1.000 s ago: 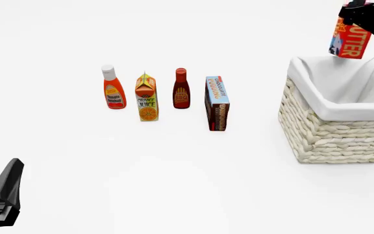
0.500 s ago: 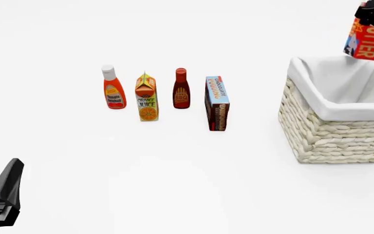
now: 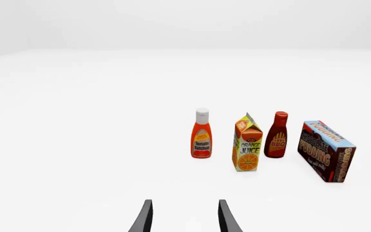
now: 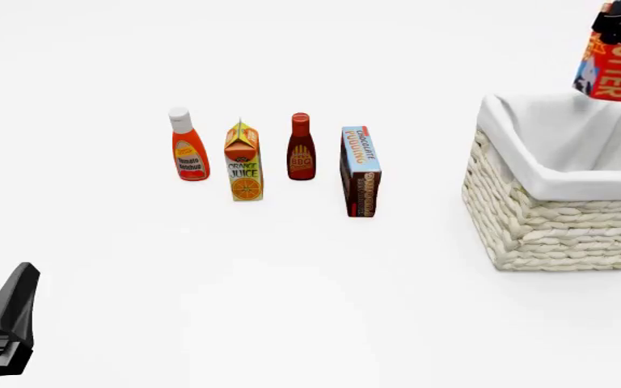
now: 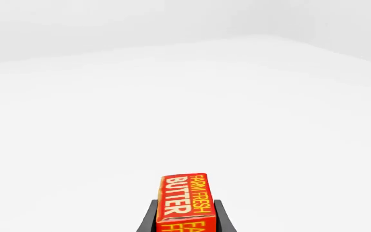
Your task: Pick the butter and place it in the basket.
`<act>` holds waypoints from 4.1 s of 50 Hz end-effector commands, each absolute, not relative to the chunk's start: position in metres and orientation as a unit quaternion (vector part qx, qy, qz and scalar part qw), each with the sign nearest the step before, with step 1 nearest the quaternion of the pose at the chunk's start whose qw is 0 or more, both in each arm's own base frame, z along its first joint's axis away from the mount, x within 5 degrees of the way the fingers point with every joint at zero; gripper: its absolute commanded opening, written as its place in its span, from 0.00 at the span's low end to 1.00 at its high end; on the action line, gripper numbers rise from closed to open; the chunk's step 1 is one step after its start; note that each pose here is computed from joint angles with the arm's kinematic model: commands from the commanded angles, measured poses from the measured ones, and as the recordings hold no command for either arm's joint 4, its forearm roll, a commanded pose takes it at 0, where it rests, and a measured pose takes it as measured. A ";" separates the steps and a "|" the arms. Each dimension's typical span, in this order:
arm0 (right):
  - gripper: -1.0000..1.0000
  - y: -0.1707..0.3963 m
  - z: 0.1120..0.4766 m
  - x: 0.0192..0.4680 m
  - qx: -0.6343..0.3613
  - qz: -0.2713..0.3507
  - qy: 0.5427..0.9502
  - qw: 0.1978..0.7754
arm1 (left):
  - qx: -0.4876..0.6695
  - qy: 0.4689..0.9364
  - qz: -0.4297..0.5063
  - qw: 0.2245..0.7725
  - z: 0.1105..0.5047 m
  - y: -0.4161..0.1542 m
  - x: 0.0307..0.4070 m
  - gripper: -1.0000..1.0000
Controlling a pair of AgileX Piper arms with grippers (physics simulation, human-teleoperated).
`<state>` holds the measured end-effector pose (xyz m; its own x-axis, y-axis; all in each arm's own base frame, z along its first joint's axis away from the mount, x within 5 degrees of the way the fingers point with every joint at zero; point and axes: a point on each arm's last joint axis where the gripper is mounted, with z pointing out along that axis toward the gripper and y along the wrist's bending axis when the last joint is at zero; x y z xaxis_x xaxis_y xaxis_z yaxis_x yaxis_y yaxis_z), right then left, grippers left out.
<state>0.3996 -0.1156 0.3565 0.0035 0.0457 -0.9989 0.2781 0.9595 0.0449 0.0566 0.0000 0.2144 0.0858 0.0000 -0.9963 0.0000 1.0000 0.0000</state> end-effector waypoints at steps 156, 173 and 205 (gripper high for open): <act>0.00 -0.078 0.329 0.349 0.072 -0.084 0.700 0.706 | 0.000 0.676 0.000 0.737 0.214 0.000 0.057 1.00; 0.00 -0.079 0.329 0.346 0.073 -0.086 0.700 0.706 | 0.000 0.676 0.000 0.737 0.214 0.000 0.057 1.00; 0.00 -0.077 0.322 0.339 0.069 -0.088 0.704 0.702 | 0.000 0.676 0.000 0.737 0.214 0.000 0.057 1.00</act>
<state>0.3416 -0.0776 0.3156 -0.0345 -0.0319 -0.9989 0.2208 0.9745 -0.0387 0.0566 0.0000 0.2144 0.0858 0.0000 -0.9963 0.0000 1.0000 0.0000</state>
